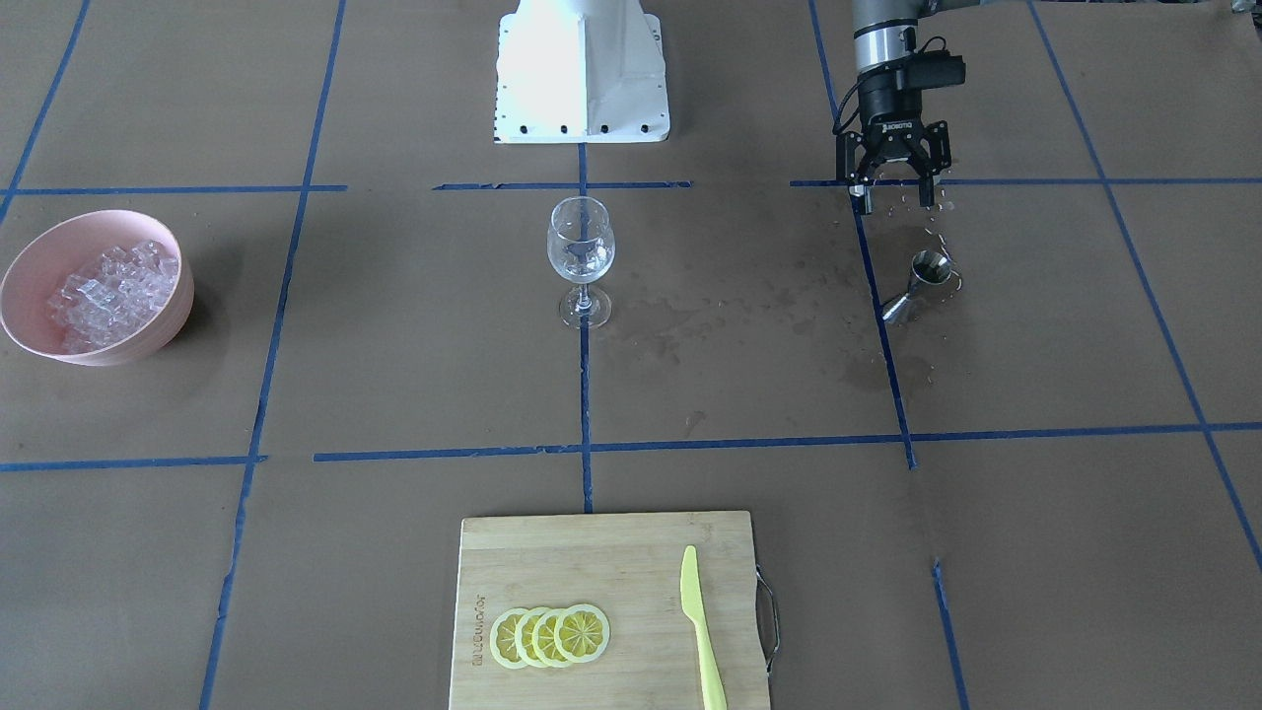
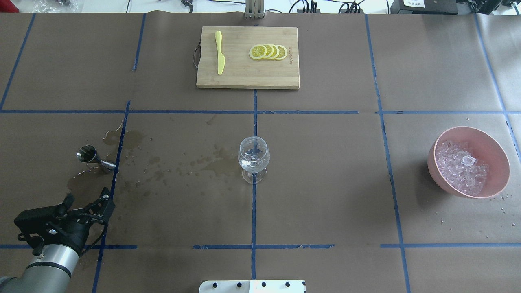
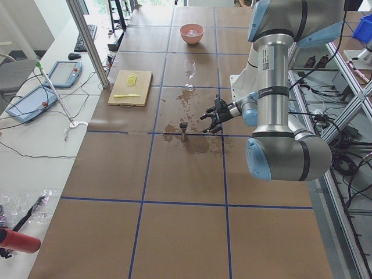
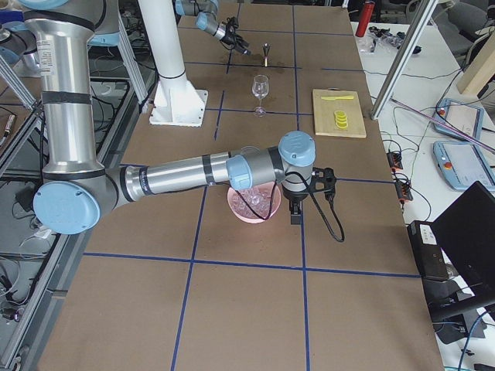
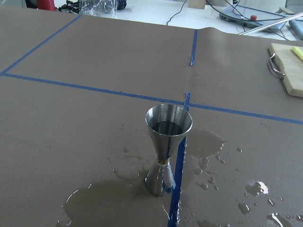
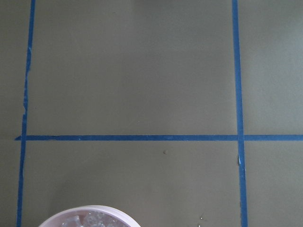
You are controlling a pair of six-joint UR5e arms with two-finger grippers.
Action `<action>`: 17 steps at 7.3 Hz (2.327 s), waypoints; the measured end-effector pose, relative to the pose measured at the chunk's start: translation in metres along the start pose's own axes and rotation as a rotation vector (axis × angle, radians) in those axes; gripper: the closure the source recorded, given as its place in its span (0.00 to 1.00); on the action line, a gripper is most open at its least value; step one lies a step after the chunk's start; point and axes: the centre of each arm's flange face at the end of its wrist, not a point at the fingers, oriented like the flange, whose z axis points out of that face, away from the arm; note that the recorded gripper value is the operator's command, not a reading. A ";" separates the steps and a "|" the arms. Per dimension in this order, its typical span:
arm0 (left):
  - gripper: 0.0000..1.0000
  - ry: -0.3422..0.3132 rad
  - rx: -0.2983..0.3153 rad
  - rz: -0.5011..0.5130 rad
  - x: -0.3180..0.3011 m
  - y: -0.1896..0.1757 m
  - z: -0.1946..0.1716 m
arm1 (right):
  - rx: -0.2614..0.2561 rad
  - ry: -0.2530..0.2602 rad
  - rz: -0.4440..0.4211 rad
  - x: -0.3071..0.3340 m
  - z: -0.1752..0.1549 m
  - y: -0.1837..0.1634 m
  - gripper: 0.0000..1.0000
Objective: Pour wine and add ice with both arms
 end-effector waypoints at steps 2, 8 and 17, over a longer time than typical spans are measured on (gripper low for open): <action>0.10 -0.001 0.048 0.014 0.006 0.027 0.018 | -0.001 -0.014 0.053 -0.032 0.001 -0.005 0.00; 0.09 -0.093 0.188 0.029 -0.018 0.014 0.081 | 0.006 -0.053 0.143 -0.088 -0.008 0.002 0.00; 0.65 -0.137 0.239 0.007 0.002 0.017 0.123 | 0.007 -0.057 0.142 -0.096 -0.009 0.004 0.00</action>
